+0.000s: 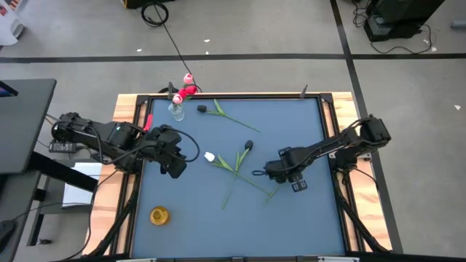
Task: Sort flowers into vase by color
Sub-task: Put the right white flower into the yellow vase
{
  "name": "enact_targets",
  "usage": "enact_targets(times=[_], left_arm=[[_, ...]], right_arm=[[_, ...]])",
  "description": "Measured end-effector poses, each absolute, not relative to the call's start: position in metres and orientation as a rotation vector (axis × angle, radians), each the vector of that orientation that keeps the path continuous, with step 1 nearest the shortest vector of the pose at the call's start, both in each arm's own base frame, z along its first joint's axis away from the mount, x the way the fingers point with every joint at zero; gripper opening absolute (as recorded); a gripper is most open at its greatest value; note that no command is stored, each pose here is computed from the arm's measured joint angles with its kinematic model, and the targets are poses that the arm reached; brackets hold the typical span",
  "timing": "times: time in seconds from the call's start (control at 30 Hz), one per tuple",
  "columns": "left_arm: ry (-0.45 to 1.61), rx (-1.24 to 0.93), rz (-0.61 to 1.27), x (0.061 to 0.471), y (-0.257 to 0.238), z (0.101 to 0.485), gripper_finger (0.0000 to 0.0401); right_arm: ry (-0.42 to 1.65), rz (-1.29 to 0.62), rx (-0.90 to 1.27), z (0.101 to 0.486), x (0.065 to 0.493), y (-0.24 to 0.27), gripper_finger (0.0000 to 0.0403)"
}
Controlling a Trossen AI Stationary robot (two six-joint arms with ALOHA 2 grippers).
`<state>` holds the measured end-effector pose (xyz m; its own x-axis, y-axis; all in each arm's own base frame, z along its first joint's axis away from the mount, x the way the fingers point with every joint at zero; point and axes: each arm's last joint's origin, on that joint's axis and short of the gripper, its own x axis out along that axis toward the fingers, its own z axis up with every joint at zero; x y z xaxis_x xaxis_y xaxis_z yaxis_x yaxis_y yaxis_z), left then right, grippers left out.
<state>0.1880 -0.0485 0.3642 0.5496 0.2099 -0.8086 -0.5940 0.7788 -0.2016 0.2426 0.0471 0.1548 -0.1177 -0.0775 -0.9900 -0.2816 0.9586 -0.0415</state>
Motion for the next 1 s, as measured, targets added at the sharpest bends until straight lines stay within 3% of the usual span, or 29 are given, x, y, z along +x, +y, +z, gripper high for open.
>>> enact_targets(times=[0.27,0.5,0.63,1.0], left_arm=[[0.872,-0.468,0.488,0.188,-0.048,0.364,0.0181],[0.849,-0.473,0.523,0.188,-0.047,0.365,0.0181],[0.845,-0.477,0.536,0.189,-0.044,0.365,0.0181],[0.838,-0.495,0.542,0.189,-0.044,0.365,0.0181]], right_arm=[[1.526,0.188,-0.264,0.166,0.222,0.053,0.0149],[1.524,0.166,-0.227,0.164,0.215,0.051,0.0154],[1.504,0.275,-0.211,0.164,0.216,0.055,0.0153],[1.416,0.329,-0.427,0.161,0.217,0.054,0.0154]])
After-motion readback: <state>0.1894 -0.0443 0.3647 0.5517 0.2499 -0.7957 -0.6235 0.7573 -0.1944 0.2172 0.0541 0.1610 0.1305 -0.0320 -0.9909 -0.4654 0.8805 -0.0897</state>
